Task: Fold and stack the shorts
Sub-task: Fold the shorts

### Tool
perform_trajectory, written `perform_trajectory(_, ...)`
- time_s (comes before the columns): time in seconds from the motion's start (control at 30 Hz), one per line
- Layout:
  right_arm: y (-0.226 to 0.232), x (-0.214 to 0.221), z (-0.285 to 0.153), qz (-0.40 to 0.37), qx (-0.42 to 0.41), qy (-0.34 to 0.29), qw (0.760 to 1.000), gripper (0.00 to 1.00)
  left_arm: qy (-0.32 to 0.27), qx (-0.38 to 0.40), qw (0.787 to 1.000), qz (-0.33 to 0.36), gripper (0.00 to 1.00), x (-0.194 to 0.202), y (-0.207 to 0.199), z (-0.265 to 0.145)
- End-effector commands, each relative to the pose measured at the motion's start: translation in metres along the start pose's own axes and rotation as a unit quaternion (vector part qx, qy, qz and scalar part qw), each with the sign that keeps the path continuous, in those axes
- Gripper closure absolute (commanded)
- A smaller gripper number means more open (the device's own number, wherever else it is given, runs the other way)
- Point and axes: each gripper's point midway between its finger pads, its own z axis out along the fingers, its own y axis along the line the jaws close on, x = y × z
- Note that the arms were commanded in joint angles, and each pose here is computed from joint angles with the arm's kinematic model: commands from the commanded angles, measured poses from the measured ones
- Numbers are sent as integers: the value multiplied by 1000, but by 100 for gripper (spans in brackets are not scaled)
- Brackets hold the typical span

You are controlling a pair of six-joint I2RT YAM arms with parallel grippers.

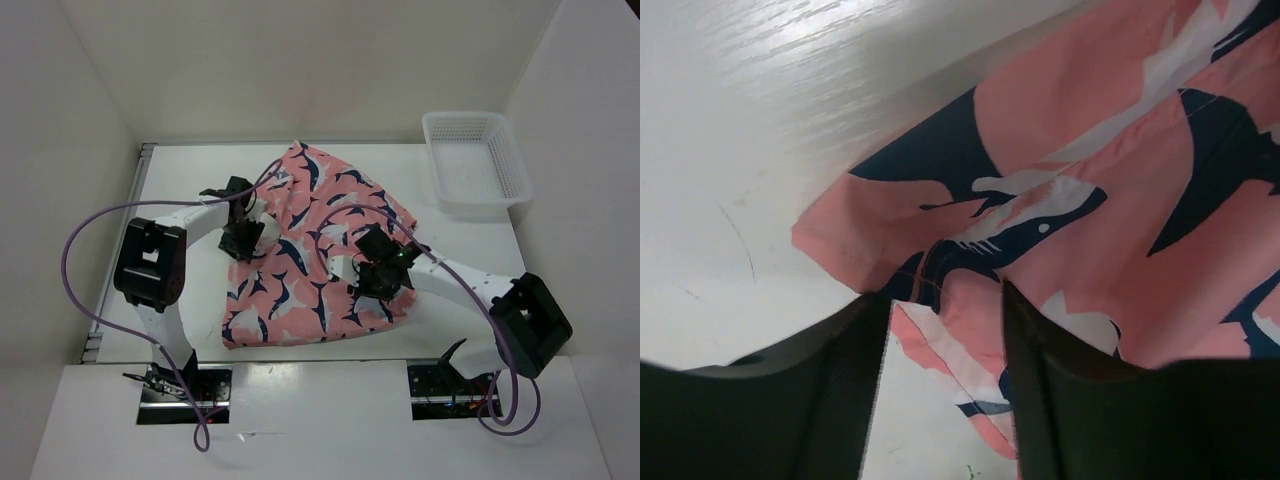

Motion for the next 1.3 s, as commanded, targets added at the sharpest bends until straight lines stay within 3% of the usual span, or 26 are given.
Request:
perform_trajectory(0.0,-1,-3,5,-22,8,-9,1000,66,13,17,1000,1,47,-2,-5,6)
perform_trajectory(0.1,4,0,9,-25,0,-3,1000,67,6,11,1000,1,68,-9,-2,13)
perform_trajectory(0.13,6,-1,10,-36,-2,-4,999,68,1,10,1000,1,80,-13,-2,11)
perform_trajectory(0.27,17,14,17,-82,-14,22,996,75,-17,-4,1000,-3,98,-21,6,1)
perform_trajectory(0.37,25,30,23,-127,-17,48,991,82,-44,-25,998,-31,100,-34,33,-12)
perform_trajectory(0.53,28,36,25,-167,-19,62,984,86,-77,-53,993,-77,100,-57,79,-36)
perform_trajectory(0.73,29,27,29,-176,-14,53,983,86,-51,-59,994,-78,100,-44,79,-22)
perform_trajectory(0.77,21,15,28,-168,-2,42,985,86,-38,-55,995,-72,98,-39,74,-14)
perform_trajectory(0.83,10,-3,23,-133,21,19,991,83,-34,-49,996,-72,82,-38,71,-10)
perform_trajectory(0.93,-11,-49,5,-72,51,-39,995,73,-48,-57,995,-72,49,-49,76,-19)
perform_trajectory(0.97,-24,-78,-10,-58,67,-75,993,73,-62,-59,994,-72,44,-58,77,-26)
perform_trajectory(1.07,-52,-135,-51,8,104,-153,983,72,-128,-68,987,-71,33,-98,84,-68)
perform_trajectory(1.17,-82,-177,-84,67,122,-224,965,67,-188,-52,979,-58,29,-139,75,-101)
perform_trajectory(1.27,-125,-173,-81,139,146,-242,949,64,-225,-38,973,-28,24,-183,50,-110)
